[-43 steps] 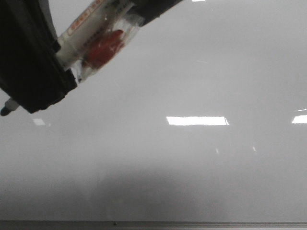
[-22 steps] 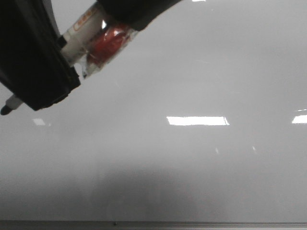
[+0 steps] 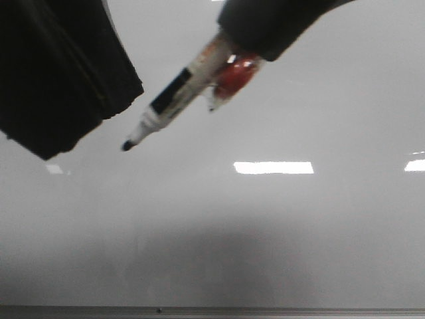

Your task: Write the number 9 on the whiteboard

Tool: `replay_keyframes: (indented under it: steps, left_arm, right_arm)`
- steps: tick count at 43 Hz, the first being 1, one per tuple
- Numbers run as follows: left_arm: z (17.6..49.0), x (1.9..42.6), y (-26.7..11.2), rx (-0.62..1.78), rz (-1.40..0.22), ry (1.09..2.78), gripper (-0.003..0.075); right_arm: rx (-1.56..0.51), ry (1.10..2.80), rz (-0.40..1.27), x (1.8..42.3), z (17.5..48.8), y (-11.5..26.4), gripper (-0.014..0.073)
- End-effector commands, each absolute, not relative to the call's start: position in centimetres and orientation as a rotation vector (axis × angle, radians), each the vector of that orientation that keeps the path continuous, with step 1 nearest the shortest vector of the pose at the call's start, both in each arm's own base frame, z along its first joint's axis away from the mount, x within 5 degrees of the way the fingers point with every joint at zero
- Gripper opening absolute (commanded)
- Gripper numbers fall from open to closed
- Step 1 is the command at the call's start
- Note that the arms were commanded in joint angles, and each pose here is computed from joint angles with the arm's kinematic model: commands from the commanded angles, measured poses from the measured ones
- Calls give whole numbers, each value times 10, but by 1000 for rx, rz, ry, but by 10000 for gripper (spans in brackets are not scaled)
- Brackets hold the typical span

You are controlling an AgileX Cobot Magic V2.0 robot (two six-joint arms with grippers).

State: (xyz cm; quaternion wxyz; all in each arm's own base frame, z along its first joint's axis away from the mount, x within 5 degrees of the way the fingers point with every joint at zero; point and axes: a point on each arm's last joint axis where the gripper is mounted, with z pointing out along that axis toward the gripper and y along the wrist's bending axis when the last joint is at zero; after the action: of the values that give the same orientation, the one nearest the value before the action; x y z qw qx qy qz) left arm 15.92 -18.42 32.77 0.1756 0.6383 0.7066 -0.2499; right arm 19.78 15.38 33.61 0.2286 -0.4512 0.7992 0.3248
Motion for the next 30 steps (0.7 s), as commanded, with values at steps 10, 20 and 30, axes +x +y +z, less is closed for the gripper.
replay_keyframes:
  steps: [10, 20, 30]
  left_arm:
    - [347, 155, -187, 1729, -755, 1935, 371]
    - [347, 155, -187, 1727, -754, 1934, -4]
    - [347, 156, -187, 1718, -749, 1931, -19]
  right_arm:
    - [-725, 2083, 647, 193, 345, 90, -67]
    - [-714, 2058, 631, 188, 348, 88, -67]
    - [-671, 2038, 606, 192, 350, 86, -67]
